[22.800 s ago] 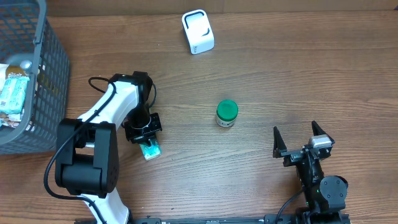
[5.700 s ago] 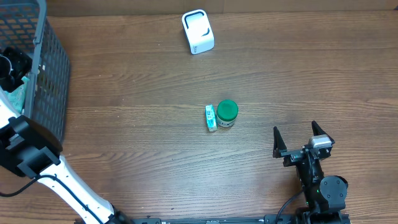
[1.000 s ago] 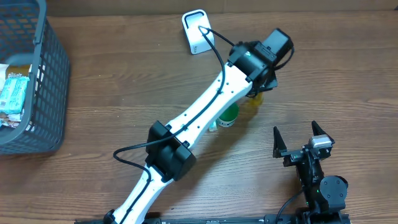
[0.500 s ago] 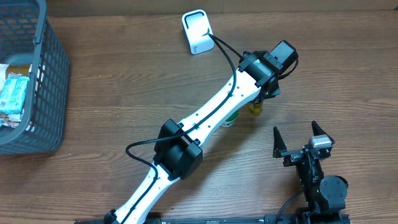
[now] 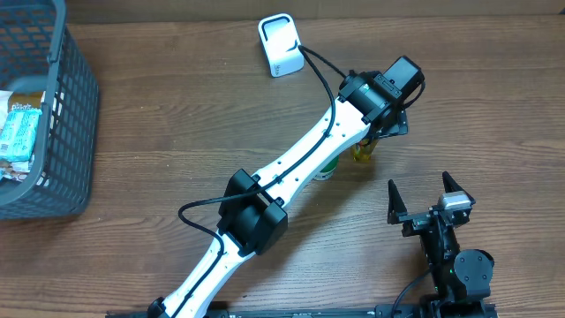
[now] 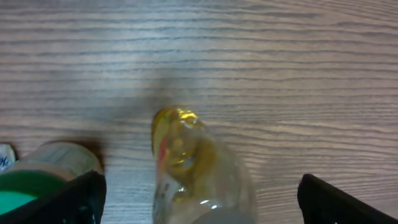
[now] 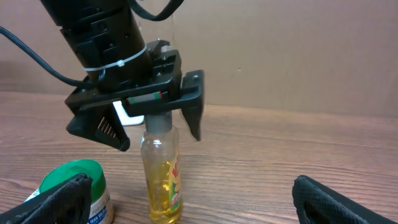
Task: Scan the item barcode
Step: 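Set the bottle upright on the table and open the left gripper, then lift the left gripper and move it back over the basket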
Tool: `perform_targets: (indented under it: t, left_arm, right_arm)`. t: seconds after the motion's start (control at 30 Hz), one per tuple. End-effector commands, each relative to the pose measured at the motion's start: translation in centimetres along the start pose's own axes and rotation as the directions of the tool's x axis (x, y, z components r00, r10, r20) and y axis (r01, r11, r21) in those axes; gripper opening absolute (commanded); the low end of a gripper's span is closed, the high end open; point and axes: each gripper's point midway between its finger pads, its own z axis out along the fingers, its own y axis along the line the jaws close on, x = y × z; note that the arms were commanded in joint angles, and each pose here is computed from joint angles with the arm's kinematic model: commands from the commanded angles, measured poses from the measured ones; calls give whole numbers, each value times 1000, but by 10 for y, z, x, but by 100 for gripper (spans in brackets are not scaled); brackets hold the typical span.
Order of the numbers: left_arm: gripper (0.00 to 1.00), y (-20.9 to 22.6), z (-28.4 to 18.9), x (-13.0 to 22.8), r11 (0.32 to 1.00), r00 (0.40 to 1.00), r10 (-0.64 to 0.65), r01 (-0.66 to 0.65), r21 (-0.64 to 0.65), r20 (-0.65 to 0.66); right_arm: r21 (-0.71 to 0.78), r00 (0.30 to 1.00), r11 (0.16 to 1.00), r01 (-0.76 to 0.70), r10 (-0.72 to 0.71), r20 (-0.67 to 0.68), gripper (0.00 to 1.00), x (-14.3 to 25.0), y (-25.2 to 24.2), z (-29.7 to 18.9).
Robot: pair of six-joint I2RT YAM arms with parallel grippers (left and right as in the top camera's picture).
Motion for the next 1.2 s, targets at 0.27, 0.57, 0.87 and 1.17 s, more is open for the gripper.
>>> perform_targets:
  t: [0.27, 0.57, 0.87, 1.17]
  left_arm:
    - [100, -18, -26, -26, 989, 988, 121, -128, 74, 91]
    - [100, -2, -90, -81, 989, 970, 85, -110, 101, 230]
    - [99, 90, -149, -125, 1000, 961, 26, -21, -20, 275]
    - [99, 134, -167, -140, 954, 949, 266, -285, 98, 170]
  right_arm:
    - [2, 1000, 1000, 1, -1, -1, 100, 3, -1, 0]
    - [2, 1000, 1000, 1, -1, -1, 100, 3, -1, 0]
    - [2, 1000, 1000, 1, -1, -1, 100, 3, -1, 0]
    - [2, 1000, 1000, 1, -1, 0, 100, 3, -1, 0]
